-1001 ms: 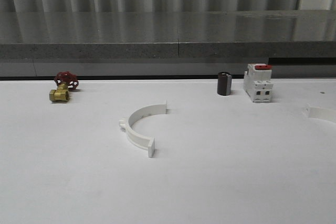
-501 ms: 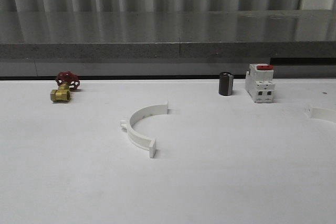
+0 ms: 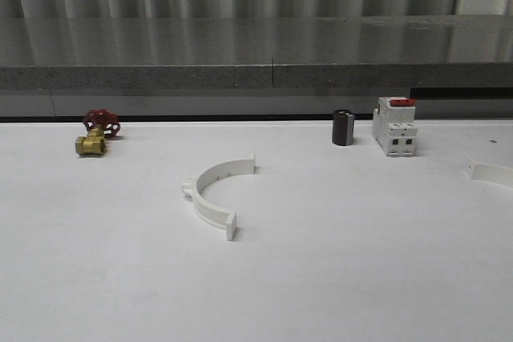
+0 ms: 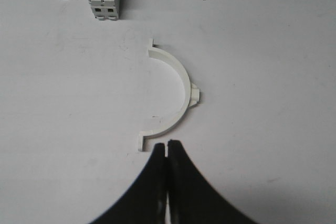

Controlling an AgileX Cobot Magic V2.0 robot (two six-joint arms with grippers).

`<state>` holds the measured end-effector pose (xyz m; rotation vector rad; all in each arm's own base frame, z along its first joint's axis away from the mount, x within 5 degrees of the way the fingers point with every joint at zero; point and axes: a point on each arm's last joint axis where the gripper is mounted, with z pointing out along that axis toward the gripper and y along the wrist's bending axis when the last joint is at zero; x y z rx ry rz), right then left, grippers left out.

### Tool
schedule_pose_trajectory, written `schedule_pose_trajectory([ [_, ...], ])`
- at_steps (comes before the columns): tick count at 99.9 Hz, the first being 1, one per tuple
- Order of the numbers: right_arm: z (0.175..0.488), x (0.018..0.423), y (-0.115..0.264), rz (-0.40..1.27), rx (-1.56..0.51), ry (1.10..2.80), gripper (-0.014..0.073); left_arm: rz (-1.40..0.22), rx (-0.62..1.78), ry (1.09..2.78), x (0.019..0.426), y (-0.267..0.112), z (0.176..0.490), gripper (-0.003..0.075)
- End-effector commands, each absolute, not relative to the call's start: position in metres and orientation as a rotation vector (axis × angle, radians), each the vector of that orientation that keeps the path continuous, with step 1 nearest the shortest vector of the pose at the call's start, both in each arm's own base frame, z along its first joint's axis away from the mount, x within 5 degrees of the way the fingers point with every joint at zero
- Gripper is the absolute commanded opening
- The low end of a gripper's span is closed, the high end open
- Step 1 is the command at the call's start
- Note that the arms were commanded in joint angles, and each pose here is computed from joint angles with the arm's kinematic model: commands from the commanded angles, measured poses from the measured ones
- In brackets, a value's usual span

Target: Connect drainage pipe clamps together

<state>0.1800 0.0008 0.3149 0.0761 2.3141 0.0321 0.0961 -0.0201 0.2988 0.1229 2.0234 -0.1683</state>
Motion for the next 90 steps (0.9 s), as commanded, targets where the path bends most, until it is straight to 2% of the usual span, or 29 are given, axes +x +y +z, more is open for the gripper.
schedule_pose_trajectory([
  [1, 0.324, 0.21, 0.001, 0.036, 0.075, 2.246, -0.0057, -0.188, 0.122, 1.918, 0.099, -0.021, 0.314, -0.002],
  [5, 0.319, 0.22, 0.001, 0.035, 0.074, 2.257, -0.0034, -0.188, 0.122, 1.918, 0.099, -0.021, 0.314, -0.002],
  [12, 0.31, 0.234, 0.001, 0.034, 0.074, 2.286, 0.0065, -0.188, 0.122, 1.918, 0.099, -0.021, 0.314, -0.002],
  [27, 0.295, 0.254, 0.002, 0.034, 0.077, 2.31, 0.0414, -0.188, 0.122, 1.918, 0.099, -0.021, 0.314, -0.002],
  [36, 0.292, 0.262, 0.002, 0.035, 0.073, 2.285, 0.0546, -0.188, 0.122, 1.918, 0.099, -0.021, 0.314, -0.002],
  [69, 0.289, 0.305, -0.023, -0.001, 0.189, 2.426, 0.0562, -0.188, 0.122, 1.918, 0.099, -0.021, 0.314, -0.002],
  [90, 0.259, 0.328, -0.038, -0.025, 0.224, 2.562, 0.0562, -0.188, 0.122, 1.918, 0.099, -0.021, 0.314, -0.002],
])
